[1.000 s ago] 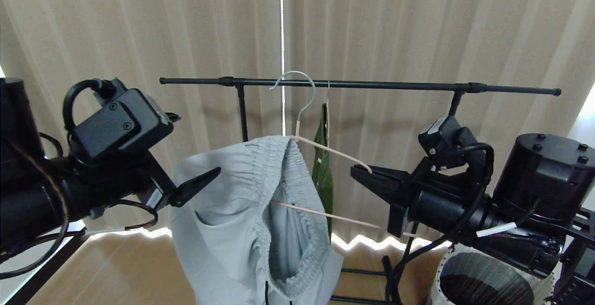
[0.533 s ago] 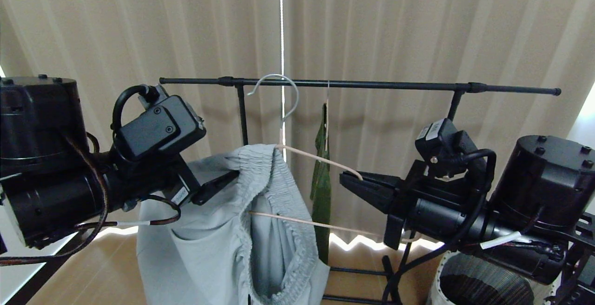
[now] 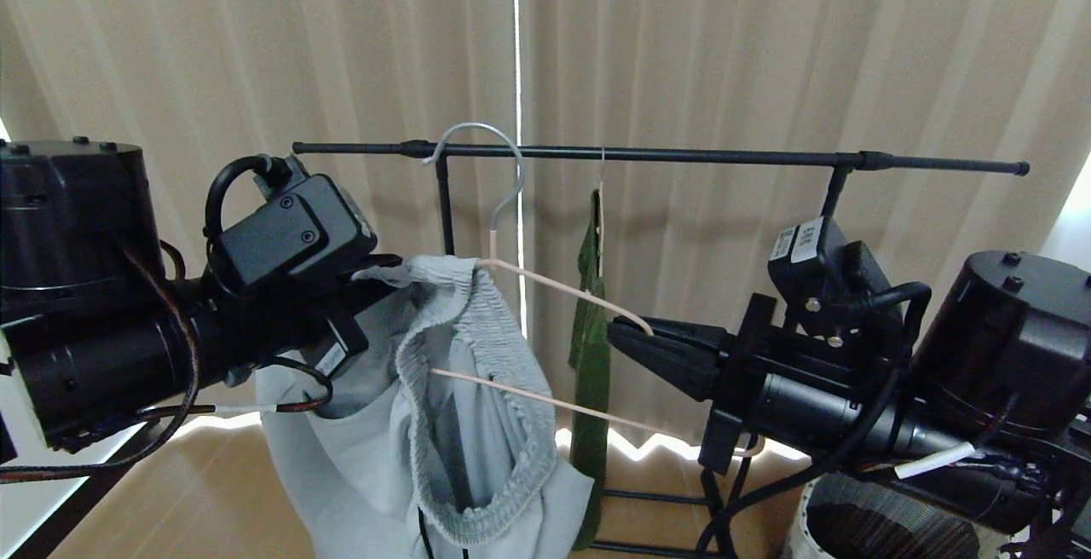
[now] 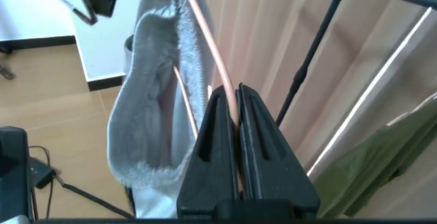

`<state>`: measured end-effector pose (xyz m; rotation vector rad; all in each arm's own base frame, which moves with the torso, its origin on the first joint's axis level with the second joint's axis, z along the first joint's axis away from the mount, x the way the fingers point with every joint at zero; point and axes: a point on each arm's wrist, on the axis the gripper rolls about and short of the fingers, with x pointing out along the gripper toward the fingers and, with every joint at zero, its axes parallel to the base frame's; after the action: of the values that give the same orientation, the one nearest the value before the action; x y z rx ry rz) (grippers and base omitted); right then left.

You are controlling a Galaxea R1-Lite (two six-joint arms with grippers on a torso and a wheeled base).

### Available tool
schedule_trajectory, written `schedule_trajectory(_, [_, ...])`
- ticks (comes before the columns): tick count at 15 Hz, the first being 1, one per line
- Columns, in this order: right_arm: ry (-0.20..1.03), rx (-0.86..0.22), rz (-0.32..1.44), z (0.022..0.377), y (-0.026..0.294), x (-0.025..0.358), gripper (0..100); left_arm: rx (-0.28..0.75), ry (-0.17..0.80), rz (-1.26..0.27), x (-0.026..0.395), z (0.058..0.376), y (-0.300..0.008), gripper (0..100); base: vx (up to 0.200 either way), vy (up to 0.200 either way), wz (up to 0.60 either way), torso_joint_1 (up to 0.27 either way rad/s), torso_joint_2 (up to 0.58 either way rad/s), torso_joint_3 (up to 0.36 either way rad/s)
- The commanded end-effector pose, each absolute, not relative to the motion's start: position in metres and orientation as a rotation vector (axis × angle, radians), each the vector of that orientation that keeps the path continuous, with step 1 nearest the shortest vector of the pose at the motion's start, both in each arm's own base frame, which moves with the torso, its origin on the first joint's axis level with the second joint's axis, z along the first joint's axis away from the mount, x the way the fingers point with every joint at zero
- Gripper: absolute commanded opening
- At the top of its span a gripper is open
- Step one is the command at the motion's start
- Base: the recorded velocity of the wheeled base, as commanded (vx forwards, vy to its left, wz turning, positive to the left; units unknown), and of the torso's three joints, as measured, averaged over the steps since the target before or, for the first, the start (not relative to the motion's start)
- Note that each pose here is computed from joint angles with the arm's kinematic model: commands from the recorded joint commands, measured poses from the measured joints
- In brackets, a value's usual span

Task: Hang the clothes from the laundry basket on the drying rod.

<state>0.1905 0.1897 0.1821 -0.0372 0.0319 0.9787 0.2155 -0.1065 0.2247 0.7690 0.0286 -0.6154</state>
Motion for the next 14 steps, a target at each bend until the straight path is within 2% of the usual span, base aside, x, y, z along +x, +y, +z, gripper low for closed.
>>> schedule_trajectory(1, [0.032,-0.037,0.981,0.182,0.190,0.190,0,0.768,0.028,-0.616,0.215,0.225,-0.106,0,0.000,0.000,0.00,0.000,0.00,0.000])
schedule_trajectory(4, [0.019,-0.033,0.979,0.183,0.190,0.190,0,0.764,0.033,-0.611,0.215,0.224,-0.105,0,0.000,0.000,0.00,0.000,0.00,0.000])
schedule_trajectory(8, [0.014,-0.037,0.968,0.185,0.188,0.191,0,0.723,-0.043,-0.576,0.217,0.233,-0.106,0,0.000,0.000,0.00,0.000,0.00,0.000])
schedule_trajectory(9, [0.017,-0.037,0.968,0.184,0.188,0.191,100,0.723,-0.039,-0.575,0.217,0.232,-0.105,0,0.000,0.000,0.00,0.000,0.00,0.000])
schedule_trajectory(11, [0.005,-0.040,0.953,0.185,0.186,0.193,100,0.725,-0.031,-0.570,0.217,0.231,-0.105,0,0.000,0.000,0.00,0.000,0.00,0.000])
schedule_trajectory(14, [-0.042,-0.148,0.875,0.185,0.170,0.206,100,0.747,0.067,-0.418,0.221,0.219,-0.087,0,0.000,0.000,0.00,0.000,0.00,0.000])
